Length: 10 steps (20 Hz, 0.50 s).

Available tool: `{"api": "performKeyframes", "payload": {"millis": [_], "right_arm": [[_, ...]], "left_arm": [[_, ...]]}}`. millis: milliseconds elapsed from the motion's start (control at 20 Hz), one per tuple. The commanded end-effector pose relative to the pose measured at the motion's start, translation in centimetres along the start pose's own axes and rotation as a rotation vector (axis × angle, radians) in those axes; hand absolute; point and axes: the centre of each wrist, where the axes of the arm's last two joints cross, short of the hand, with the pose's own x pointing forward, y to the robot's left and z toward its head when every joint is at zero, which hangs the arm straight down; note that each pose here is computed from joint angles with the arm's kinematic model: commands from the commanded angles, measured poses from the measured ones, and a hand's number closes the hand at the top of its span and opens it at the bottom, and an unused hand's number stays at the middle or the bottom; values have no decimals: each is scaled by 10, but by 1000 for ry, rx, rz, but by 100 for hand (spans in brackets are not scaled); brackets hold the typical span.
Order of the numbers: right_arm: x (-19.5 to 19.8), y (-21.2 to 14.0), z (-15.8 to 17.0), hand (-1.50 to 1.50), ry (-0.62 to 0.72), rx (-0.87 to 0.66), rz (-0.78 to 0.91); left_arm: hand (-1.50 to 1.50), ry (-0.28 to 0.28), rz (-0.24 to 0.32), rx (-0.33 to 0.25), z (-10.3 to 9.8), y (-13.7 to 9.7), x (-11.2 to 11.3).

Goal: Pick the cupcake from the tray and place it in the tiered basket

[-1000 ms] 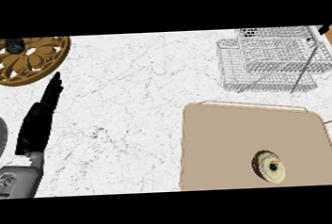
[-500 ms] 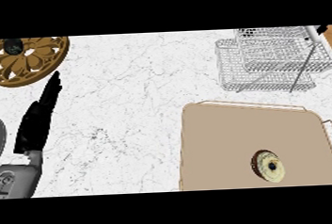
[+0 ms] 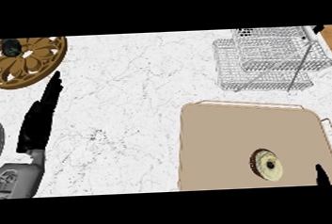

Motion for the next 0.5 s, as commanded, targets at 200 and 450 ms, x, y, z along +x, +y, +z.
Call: {"api": "performKeyframes", "payload": {"millis": [200, 450], "right_arm": [[20, 11, -11, -150, 213, 22, 48], [31, 28, -23, -150, 219, 49, 47]], "left_arm": [[0, 16, -3, -3, 10, 3, -6], [0, 17, -3, 3, 4, 3, -2]]}}
